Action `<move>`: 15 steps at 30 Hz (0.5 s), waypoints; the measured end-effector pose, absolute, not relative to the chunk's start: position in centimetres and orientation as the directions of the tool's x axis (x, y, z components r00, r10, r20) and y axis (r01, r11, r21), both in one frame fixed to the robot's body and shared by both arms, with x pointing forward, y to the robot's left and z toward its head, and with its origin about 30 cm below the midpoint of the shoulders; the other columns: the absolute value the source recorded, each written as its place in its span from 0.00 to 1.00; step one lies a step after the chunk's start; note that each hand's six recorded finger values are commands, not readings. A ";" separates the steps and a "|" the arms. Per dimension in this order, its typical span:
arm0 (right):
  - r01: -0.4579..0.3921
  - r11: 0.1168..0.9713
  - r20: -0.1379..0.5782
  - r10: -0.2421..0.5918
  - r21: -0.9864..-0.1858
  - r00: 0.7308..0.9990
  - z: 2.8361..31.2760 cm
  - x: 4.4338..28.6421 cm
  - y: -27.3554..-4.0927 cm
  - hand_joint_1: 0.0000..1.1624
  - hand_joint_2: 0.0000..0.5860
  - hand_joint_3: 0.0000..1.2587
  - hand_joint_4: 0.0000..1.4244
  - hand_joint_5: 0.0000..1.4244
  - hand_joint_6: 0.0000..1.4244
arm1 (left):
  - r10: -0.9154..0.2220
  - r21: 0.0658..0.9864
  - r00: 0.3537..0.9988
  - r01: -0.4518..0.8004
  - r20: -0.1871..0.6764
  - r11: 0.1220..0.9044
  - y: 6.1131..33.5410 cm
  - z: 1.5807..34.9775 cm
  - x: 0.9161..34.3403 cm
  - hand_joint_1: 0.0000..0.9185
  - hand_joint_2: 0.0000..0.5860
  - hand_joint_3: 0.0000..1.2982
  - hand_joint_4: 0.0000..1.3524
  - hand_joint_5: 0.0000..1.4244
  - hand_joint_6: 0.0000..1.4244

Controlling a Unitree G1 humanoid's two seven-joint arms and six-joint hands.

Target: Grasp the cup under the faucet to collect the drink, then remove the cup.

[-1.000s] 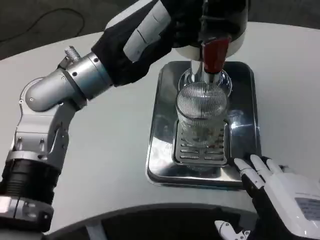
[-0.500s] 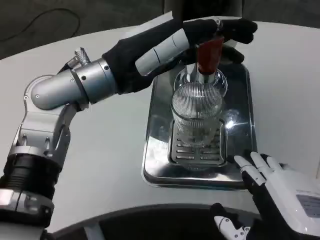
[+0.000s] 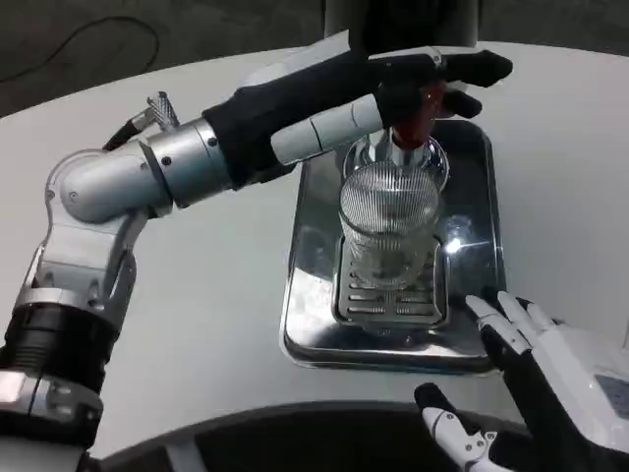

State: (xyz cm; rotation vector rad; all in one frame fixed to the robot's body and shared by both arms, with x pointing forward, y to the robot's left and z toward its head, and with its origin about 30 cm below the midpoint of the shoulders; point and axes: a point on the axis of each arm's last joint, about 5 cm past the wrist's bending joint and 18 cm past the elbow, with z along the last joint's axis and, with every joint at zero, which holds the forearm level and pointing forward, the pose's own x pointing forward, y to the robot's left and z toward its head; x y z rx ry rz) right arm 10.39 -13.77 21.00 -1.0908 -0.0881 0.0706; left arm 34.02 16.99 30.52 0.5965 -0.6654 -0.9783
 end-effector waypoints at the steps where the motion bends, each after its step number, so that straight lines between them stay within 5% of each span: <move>1: -0.016 0.469 0.035 0.100 -0.883 0.994 21.0 10.4 -13.8 0.25 0.67 0.08 0.00 0.00 0.00 | -0.888 0.720 0.396 0.542 0.235 0.432 17.0 30.5 34.0 0.00 0.12 0.12 0.04 0.09 0.05; 8: -0.024 0.577 0.047 0.108 -0.816 0.993 20.8 11.3 -14.3 0.27 0.60 0.04 0.00 0.00 0.00 | -0.889 0.761 0.395 0.496 0.232 0.418 16.8 30.7 33.9 0.00 0.12 0.11 0.02 0.06 0.03; 15: 0.016 0.674 0.111 0.098 -0.738 0.989 20.5 12.1 -14.6 0.41 0.49 0.00 0.00 0.00 0.00 | -0.891 0.787 0.392 0.464 0.230 0.407 16.8 30.8 33.8 0.00 0.11 0.11 0.02 0.06 0.03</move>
